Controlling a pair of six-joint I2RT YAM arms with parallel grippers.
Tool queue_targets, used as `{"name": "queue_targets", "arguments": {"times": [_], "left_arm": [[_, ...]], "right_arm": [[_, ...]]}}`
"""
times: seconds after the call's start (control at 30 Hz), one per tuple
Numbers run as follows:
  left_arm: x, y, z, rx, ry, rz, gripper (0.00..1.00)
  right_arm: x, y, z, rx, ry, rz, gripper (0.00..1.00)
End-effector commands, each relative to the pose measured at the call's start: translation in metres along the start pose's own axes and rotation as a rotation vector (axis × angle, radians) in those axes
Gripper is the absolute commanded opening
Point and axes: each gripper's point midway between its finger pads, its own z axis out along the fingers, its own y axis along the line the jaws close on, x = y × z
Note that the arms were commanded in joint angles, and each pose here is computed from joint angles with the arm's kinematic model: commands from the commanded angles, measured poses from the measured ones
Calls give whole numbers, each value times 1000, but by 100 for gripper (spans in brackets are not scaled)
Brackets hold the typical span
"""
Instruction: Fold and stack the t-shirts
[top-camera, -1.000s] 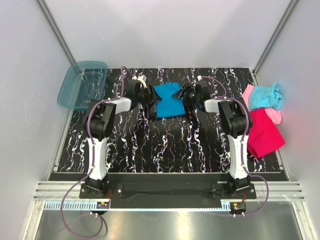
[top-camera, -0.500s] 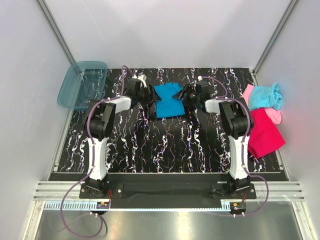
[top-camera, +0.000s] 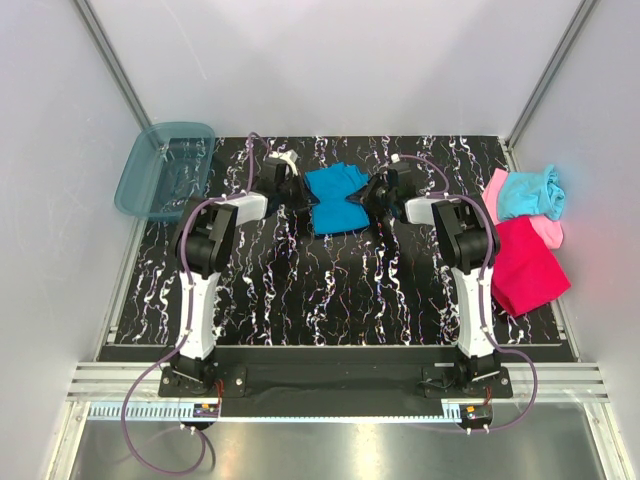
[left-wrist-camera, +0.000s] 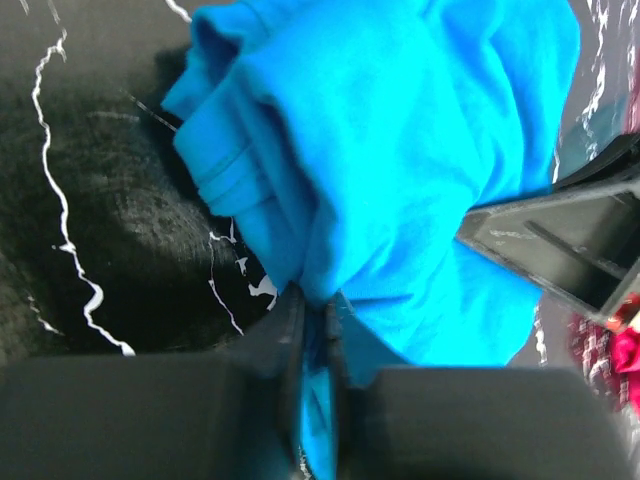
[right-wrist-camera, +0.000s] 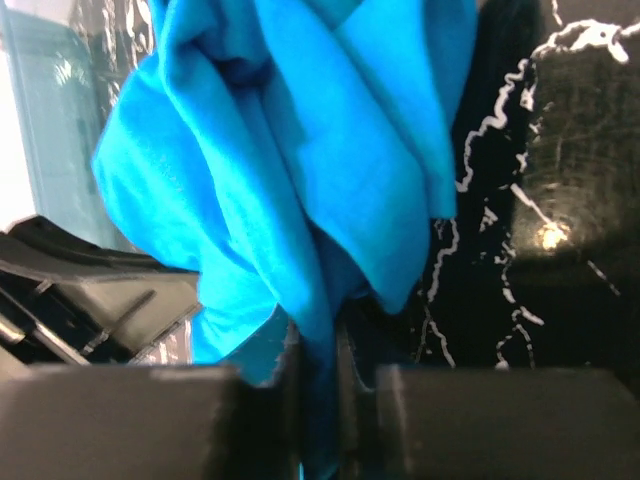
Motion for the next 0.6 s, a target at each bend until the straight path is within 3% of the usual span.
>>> {"name": "queue_targets", "arguments": {"times": [0.0, 0.13, 0.23, 0.33, 0.57], "left_arm": [[5, -6, 4, 24, 14, 17, 0], [2, -11, 0, 28, 10, 23, 0], [-9, -36, -11, 58, -14, 61, 0], [-27, -75, -27, 100, -42, 115, 0], [-52, -187, -73, 240, -115, 274, 0]], "right_arm": [[20, -12, 10, 44, 49, 6, 1], [11, -9, 1, 61, 9, -22, 0], [-24, 24, -29, 57, -113, -103, 0], [-55, 41, -58, 106, -227, -187, 0], [-144, 119, -182, 165, -563, -367, 0]]}}
